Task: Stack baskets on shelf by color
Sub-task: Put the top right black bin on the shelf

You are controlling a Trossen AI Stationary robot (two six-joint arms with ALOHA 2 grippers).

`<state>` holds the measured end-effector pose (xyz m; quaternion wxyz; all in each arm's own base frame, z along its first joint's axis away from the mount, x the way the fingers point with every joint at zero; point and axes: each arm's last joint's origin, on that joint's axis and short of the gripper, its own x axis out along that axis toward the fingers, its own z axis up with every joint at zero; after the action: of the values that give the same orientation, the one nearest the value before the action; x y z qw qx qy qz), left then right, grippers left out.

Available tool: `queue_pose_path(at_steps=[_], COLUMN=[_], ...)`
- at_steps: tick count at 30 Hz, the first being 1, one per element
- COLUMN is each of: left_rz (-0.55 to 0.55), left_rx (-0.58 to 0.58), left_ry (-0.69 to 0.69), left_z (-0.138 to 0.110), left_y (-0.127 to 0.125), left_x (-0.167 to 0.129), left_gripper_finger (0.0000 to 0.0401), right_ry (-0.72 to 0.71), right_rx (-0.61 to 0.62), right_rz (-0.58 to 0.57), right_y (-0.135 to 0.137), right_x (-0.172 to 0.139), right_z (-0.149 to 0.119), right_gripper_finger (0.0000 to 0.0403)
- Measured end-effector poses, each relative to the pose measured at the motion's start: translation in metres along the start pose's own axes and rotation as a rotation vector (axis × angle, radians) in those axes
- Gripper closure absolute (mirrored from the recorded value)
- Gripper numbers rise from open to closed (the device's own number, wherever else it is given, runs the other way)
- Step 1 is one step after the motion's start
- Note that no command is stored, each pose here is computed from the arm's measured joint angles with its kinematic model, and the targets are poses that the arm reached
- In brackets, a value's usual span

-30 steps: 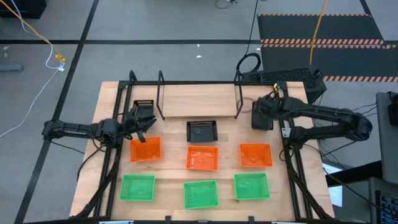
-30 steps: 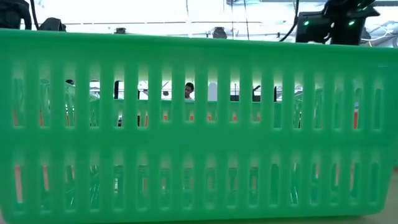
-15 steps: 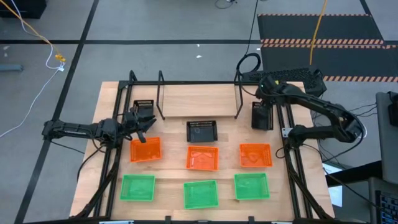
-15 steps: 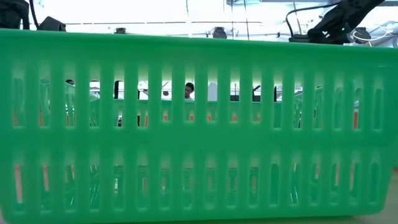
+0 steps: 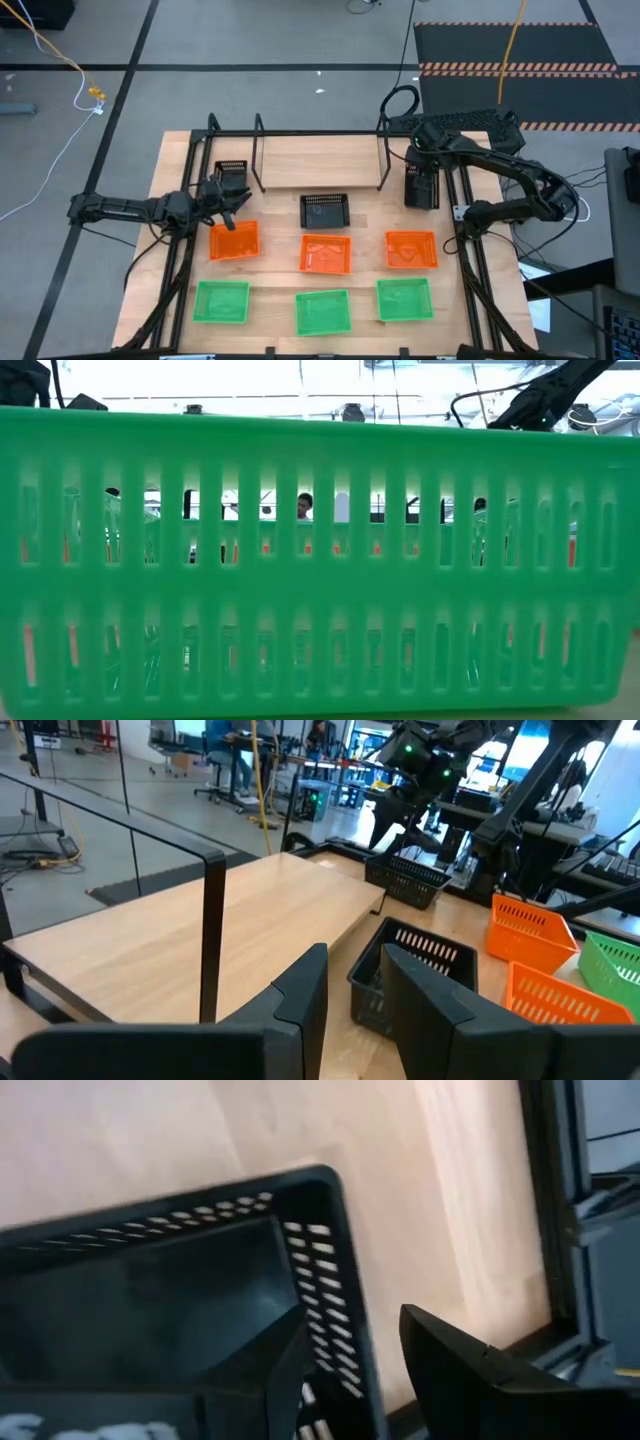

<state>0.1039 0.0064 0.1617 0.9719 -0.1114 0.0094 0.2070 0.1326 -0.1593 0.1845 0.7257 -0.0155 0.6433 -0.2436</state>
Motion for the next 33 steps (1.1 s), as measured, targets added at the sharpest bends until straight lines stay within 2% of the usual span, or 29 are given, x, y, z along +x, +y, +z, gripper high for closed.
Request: queue_pose_path(at_steps=[10,15,19,23,33], left_rz=[0.0,-0.001,-0.001,-0.001,-0.001], left_rx=[0.002,0.001,0.002,0.005,0.009], left_ry=[0.003,0.004,0.004,0.005,0.005], left_z=[0.0,0.0,0.0,0.0,0.0], left_y=[0.0,0.0,0.0,0.0,0.0], left_x=[0.0,0.0,0.0,0.0,0.0], left_gripper_finger=[0.0304,0.0304,0.0304,0.0304,0.0304], right_ry=[0.02,0.032,0.025,0.018,-0.013], right_rx=[0.021,0.03,0.03,0.022,0.031], right_rz=[0.003,0.007,0.001,-0.004,-0.065], right_y=[-0.006,-0.007,-0.007,-0.007,-0.001], right_x=[0.009,0.015,0.014,0.007,-0.039], right_z=[-0.002,0.0,-0.001,-0.004,-0.025], right_gripper_finger=[0.0255,0.0286,0.0328,0.0388,0.0399])
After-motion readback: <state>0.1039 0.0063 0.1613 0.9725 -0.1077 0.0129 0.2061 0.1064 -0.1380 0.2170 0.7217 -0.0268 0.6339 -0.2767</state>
